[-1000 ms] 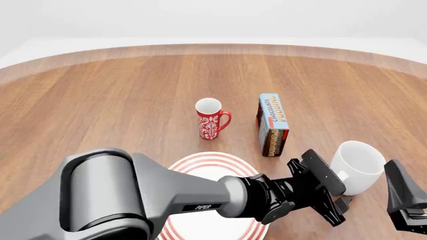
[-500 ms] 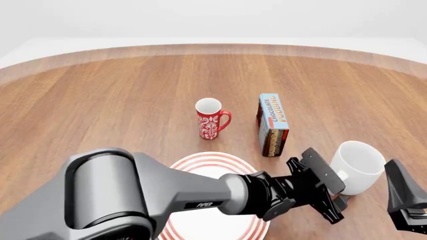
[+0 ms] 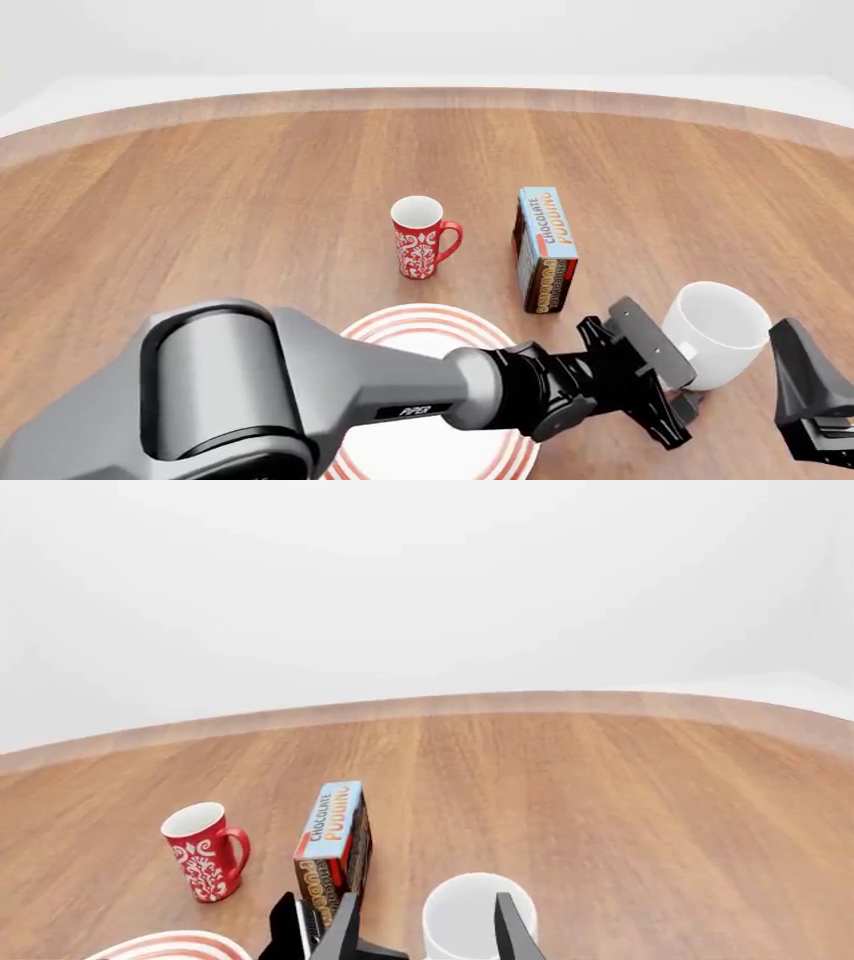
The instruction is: Pick up the white mug and put it on the plate, and put the chocolate pudding to the right of the plate.
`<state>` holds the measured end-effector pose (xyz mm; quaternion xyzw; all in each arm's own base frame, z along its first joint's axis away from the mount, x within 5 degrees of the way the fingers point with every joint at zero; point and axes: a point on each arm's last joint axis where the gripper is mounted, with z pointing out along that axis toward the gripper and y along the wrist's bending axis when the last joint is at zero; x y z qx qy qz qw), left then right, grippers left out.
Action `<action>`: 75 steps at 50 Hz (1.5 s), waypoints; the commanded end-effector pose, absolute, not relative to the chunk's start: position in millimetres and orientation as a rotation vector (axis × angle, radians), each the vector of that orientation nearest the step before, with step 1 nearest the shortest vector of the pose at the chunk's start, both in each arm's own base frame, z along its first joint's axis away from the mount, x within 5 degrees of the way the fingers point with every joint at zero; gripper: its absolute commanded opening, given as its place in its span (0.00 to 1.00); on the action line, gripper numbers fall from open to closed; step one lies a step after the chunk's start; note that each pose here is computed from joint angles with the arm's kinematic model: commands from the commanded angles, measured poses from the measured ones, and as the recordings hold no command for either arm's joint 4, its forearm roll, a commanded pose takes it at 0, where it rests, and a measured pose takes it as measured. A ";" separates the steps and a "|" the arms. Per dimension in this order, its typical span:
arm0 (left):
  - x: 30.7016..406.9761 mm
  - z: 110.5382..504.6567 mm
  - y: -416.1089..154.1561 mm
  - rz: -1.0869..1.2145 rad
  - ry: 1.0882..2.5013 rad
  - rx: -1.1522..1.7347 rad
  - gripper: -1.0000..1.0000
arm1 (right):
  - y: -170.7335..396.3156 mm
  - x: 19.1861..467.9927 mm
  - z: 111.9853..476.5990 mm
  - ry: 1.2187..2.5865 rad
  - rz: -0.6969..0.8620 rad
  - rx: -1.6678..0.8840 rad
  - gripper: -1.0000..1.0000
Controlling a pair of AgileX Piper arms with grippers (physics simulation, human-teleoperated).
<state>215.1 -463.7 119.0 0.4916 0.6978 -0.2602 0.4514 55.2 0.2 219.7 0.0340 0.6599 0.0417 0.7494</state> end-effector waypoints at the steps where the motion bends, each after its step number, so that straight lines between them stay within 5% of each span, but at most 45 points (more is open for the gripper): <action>1: 212.1 118.0 -464.2 -0.646 1.728 1.220 1.00 | 0.2 55.2 219.7 1.442 0.092 0.074 1.00; 3: 212.1 118.0 -464.2 -0.646 1.728 1.220 1.00 | 0.2 55.2 219.7 1.442 0.092 0.074 1.00; 4: 213.1 119.1 -463.3 -0.644 1.727 1.218 0.00 | 0.2 55.2 219.7 1.443 0.091 0.074 1.00; 75: 229.2 147.4 -434.0 -0.670 1.661 1.085 0.00 | 0.3 55.3 219.7 1.440 0.095 0.075 1.00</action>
